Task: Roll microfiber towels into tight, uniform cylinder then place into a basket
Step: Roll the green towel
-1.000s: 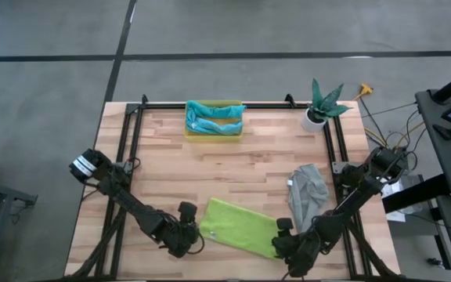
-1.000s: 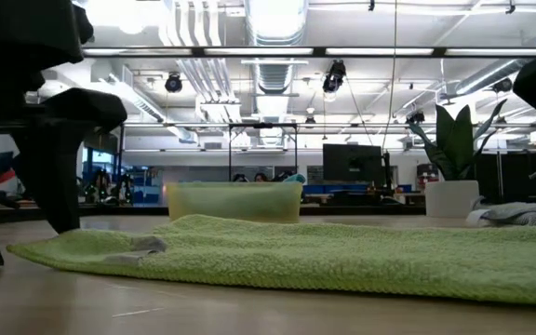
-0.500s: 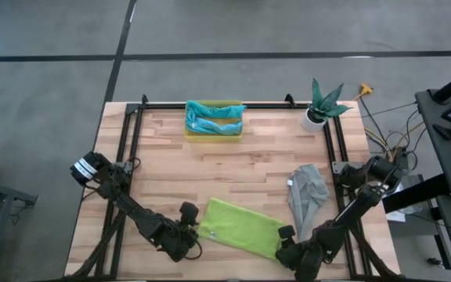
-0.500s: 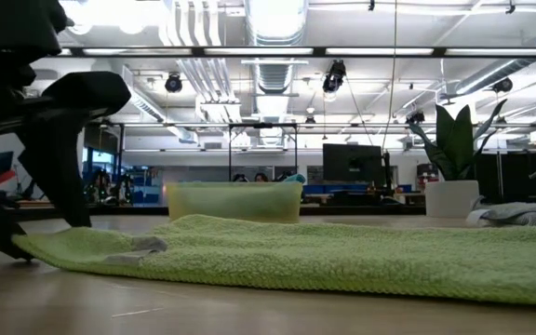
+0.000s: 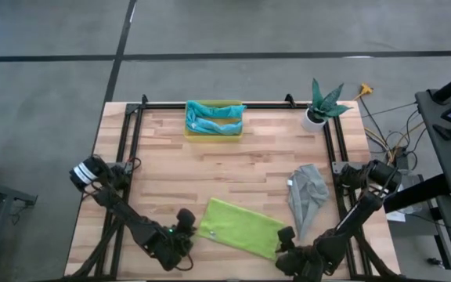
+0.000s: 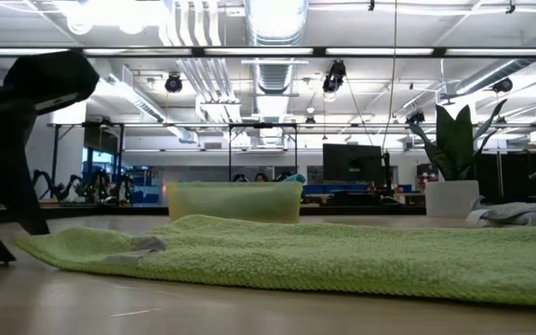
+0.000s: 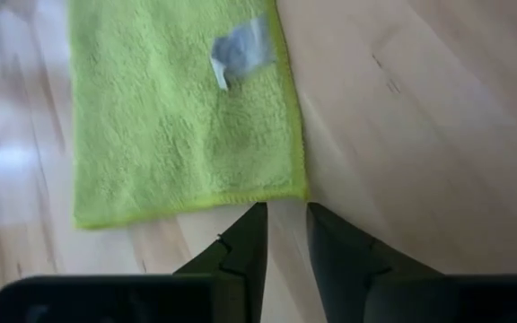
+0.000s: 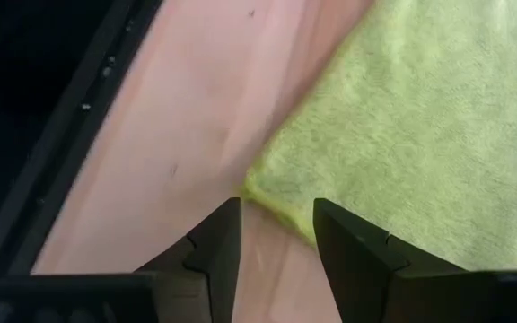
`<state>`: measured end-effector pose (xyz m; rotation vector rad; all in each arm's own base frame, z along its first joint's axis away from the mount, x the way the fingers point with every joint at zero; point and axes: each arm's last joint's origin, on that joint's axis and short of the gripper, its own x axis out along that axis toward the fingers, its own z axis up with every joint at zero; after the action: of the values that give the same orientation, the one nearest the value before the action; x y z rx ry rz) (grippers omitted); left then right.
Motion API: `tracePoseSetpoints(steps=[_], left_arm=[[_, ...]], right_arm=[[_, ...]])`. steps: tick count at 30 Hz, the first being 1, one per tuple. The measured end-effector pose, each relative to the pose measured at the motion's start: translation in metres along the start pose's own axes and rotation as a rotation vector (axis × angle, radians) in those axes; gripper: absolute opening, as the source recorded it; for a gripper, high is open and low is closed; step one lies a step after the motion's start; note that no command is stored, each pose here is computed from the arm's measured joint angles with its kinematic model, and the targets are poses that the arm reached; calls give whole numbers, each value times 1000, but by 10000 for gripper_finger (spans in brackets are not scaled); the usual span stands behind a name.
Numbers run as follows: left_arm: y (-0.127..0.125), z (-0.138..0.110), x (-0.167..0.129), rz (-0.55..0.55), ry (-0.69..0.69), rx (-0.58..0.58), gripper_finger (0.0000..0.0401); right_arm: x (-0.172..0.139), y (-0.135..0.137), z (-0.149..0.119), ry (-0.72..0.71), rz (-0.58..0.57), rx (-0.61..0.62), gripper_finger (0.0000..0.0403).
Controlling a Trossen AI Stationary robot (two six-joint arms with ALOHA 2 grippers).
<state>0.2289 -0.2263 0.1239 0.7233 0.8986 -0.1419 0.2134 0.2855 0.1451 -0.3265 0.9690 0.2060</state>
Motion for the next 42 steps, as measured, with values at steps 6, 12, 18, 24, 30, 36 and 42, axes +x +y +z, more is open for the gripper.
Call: tracePoseSetpoints(steps=[6,12,18,24,30,36,42], left_arm=[[-6,4,10,64,-37,20,68],[-6,5,10,71,-44,34,68],[-6,7,10,82,-61,23,68],[-6,7,10,86,-62,22,68],[-9,7,7,129,-71,38,68],[-14,6,2,159,-79,105,68],[-14,5,2,154,-70,119,73]], right_arm=[[2,-1,-2,-4,-21,6,136],[4,-1,-8,6,-22,12,136],[4,1,-4,-32,-1,33,136],[4,1,-4,-33,0,33,136],[5,1,-6,-28,1,35,134],[6,0,-8,-21,-1,69,133],[7,0,-10,-17,-4,81,132]])
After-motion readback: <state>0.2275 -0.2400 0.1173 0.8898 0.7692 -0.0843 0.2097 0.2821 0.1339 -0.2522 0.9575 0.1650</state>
